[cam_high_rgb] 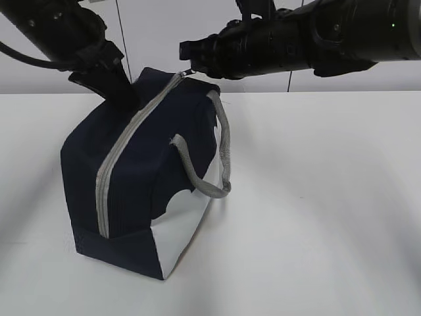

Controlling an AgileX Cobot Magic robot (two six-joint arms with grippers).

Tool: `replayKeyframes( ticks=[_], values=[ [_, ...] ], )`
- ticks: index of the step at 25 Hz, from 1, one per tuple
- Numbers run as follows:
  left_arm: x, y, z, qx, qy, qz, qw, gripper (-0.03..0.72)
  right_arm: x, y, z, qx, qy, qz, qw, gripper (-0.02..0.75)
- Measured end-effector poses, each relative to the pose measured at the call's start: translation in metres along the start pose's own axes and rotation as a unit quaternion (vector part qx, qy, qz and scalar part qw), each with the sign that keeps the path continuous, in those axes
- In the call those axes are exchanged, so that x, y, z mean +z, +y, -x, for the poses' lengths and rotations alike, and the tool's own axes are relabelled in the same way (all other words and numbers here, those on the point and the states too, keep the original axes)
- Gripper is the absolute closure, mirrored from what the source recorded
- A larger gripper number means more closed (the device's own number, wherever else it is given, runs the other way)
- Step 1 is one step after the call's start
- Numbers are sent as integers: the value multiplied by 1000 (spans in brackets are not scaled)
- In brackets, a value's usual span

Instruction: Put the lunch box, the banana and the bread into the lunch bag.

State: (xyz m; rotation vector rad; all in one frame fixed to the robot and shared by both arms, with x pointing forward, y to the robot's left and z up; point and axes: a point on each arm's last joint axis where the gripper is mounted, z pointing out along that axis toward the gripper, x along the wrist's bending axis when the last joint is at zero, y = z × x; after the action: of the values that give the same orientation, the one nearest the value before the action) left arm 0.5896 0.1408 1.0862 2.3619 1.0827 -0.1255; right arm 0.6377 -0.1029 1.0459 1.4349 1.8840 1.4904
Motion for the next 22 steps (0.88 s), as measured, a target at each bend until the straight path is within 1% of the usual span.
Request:
replayKeyframes(
  ticks=[2,5,8,12,15,22],
  values=[
    [1,0,3,5,0,-3,1000,691,0,1,2,12,-9,4,1000,738],
    [0,2,12,18,1,-2,1000,691,0,2,4,19,-21,10,1000,738],
    [-9,2,21,27,7,5,1000,691,0,2,6,23,-26,13,999,738],
    [-20,-1,23,30,29,6,999,692,-2,4,13,34,-33,15,999,738],
    [-26,-2,25,31,32,7,999,692,-1,3,16,38,-33,12,999,738],
    [-31,-4,28,33,32,9,999,692,20,-21,28,65,-37,-28,997,738]
  ],
)
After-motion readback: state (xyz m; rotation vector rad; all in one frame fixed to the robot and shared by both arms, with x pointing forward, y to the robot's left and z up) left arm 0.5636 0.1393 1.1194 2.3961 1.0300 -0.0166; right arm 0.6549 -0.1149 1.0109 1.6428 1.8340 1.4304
